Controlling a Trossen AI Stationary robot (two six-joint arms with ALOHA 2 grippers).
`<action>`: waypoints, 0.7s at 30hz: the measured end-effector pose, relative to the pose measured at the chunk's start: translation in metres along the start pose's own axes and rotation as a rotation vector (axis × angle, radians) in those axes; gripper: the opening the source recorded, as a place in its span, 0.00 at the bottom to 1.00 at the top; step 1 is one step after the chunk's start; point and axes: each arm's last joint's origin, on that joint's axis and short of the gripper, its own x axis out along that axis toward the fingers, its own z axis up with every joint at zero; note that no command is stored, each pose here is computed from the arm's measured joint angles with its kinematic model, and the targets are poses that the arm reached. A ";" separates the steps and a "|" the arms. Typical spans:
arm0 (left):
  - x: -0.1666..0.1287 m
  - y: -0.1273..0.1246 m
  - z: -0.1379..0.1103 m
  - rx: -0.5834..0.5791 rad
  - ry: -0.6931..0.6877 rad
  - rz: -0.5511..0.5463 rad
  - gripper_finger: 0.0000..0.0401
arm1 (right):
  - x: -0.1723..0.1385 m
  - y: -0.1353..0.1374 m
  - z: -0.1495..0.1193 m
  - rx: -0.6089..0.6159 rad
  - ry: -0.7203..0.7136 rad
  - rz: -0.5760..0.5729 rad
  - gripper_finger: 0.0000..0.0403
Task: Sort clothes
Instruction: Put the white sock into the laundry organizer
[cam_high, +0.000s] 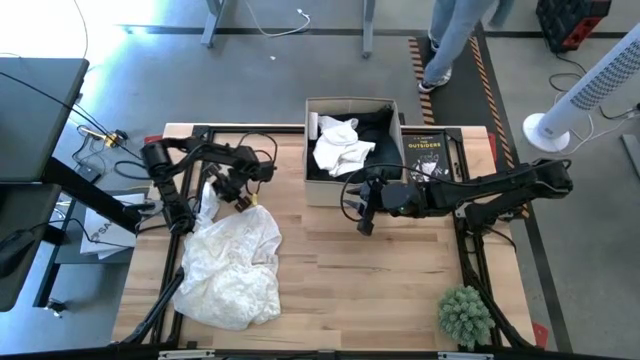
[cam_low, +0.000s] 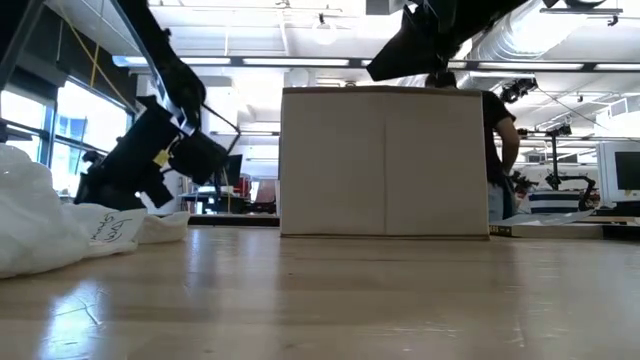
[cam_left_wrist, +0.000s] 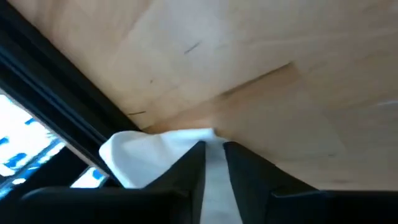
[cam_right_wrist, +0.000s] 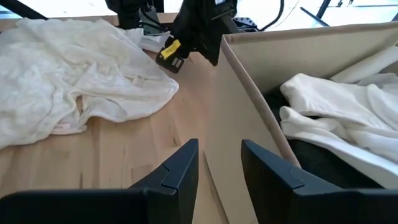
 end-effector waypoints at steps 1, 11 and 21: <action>0.002 -0.002 0.000 0.018 0.014 0.022 0.14 | 0.000 0.000 0.000 0.003 0.000 0.000 0.29; -0.044 -0.004 -0.015 0.061 -0.182 0.074 0.01 | 0.000 0.000 0.000 0.004 0.000 0.000 0.29; -0.180 0.034 -0.100 -0.041 -0.866 -0.235 0.00 | 0.010 0.006 0.003 0.029 -0.056 0.045 0.29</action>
